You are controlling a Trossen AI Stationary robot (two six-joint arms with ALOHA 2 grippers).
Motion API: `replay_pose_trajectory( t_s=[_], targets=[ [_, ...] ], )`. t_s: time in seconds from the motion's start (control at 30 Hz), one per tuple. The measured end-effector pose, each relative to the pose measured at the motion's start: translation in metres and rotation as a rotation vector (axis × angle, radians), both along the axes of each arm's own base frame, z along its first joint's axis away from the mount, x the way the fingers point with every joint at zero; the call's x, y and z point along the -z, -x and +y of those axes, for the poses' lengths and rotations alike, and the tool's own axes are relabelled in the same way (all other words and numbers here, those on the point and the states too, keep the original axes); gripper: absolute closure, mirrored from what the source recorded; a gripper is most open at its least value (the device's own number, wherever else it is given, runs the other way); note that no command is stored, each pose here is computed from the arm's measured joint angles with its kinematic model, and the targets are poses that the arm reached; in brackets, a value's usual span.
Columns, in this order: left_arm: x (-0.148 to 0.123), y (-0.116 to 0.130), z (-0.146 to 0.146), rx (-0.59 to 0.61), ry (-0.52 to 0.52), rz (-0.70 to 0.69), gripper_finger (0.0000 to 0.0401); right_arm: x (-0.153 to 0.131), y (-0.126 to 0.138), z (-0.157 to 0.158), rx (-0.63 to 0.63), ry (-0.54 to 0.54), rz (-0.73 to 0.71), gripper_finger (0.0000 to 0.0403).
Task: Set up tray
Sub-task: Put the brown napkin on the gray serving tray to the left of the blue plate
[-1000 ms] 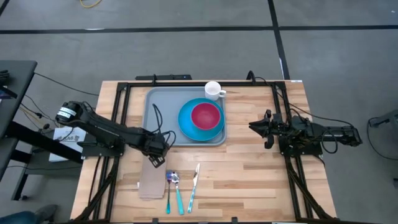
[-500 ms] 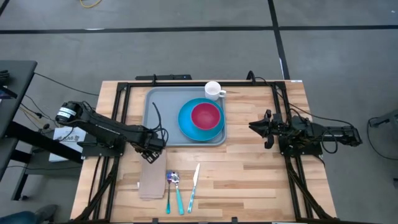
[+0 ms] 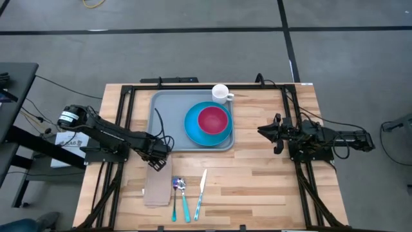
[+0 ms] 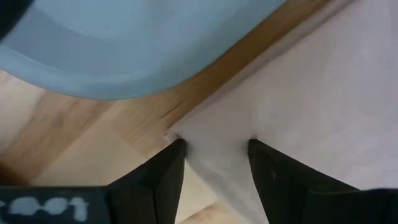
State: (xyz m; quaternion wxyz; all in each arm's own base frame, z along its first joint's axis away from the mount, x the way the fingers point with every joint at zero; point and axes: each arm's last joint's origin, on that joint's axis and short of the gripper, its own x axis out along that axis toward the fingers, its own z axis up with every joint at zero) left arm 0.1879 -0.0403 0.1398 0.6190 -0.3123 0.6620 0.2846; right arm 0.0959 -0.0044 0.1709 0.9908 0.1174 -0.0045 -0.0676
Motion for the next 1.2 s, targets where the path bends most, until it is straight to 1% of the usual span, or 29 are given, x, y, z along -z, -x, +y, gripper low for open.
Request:
replay_pose_trajectory(
  t_s=[0.13,0.23,0.33,0.53,0.6,0.73,0.83,0.9,1.07,1.2],
  targets=[
    [0.005,0.002,0.0,-0.001,0.009,-0.017,0.0233,0.0,0.0,0.0,0.0,0.0,0.0,0.0339],
    [0.006,0.002,0.0,-0.001,0.011,-0.023,0.0248,0.0,0.0,0.0,0.0,0.0,0.0,0.0339],
    [0.006,0.001,0.0,0.0,0.017,-0.037,0.0283,0.0,0.0,0.0,0.0,0.0,0.0,0.0339],
    [0.006,-0.002,-0.001,-0.005,0.027,-0.061,0.0373,0.0,0.0,0.0,0.0,0.0,0.0,0.0339],
    [0.007,-0.002,-0.001,-0.007,0.027,-0.062,0.039,0.0,0.0,0.0,0.0,0.0,0.0,0.0339],
    [0.005,-0.004,-0.001,-0.007,0.019,-0.071,0.0388,0.0,0.0,0.0,0.0,0.0,0.0,0.0339],
    [-0.001,-0.008,0.0,-0.012,-0.034,-0.081,0.0394,0.0,0.0,0.0,0.0,0.0,0.0,0.0339],
    [-0.007,-0.012,0.0,-0.012,-0.076,-0.09,0.0395,0.0,0.0,0.0,0.0,0.0,0.0,0.0339],
    [-0.023,-0.024,0.0,0.012,-0.114,-0.144,0.0398,0.0,0.0,0.0,0.0,0.0,0.0,0.0339],
    [-0.038,-0.031,0.0,0.034,-0.173,-0.162,0.0399,0.0,0.0,0.0,0.0,0.0,0.0,0.0339]
  ],
)
